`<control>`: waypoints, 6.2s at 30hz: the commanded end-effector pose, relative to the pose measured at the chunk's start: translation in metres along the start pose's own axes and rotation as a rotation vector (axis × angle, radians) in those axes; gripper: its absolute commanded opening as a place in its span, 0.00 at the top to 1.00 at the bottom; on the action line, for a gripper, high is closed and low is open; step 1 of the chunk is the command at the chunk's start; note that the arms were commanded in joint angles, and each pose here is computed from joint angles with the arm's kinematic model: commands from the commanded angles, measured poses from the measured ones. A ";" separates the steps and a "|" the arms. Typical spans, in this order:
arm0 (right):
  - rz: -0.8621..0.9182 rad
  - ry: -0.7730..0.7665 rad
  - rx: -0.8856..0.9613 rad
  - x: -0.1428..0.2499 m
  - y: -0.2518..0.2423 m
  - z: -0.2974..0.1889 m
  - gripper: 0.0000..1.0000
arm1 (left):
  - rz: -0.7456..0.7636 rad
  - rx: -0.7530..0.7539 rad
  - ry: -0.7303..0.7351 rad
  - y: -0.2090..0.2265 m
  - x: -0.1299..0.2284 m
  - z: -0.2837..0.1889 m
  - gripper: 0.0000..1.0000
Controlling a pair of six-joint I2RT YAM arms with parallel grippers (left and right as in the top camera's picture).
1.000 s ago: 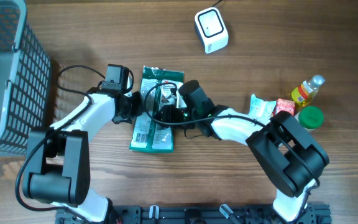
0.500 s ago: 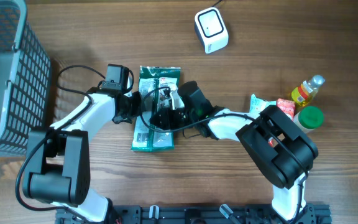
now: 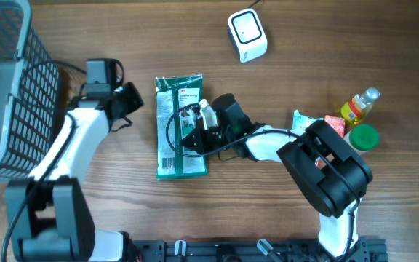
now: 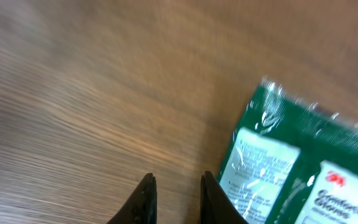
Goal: Scan the item barcode
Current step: 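Lift the glove pack and swing it up toward the scanner, then hold the glove pack against the white scanner, then carry the glove pack down and right toward the table centre, then lower the glove pack onto the table and open the right gripper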
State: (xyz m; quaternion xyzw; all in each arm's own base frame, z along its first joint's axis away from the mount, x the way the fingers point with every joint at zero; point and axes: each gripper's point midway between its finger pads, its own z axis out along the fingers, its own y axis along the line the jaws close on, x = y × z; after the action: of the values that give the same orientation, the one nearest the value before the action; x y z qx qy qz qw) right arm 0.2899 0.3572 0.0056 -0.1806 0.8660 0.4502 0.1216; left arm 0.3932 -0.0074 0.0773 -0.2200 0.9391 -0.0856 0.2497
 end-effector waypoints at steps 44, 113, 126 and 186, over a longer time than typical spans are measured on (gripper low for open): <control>-1.531 0.124 1.027 -0.246 0.113 -0.265 0.96 | -0.109 -0.069 -0.104 0.045 -0.037 -0.021 0.00; -1.128 0.221 0.970 -0.256 -0.090 -0.143 0.96 | -0.109 -0.069 -0.104 0.045 -0.037 -0.021 0.00; -0.944 -0.100 0.999 -0.270 0.033 -0.253 0.96 | -0.109 -0.069 -0.104 0.045 -0.037 -0.021 0.00; 0.154 -0.192 0.959 -0.126 -0.099 -0.197 0.00 | -0.109 -0.069 -0.104 0.045 -0.037 -0.021 0.00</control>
State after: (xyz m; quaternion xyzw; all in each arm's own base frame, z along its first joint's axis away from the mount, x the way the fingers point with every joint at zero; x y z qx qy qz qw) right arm 0.4117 0.1606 0.0843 -0.0057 0.9822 0.0083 0.1875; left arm 0.3909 0.0469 0.0895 -0.2823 0.9183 -0.0584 0.2715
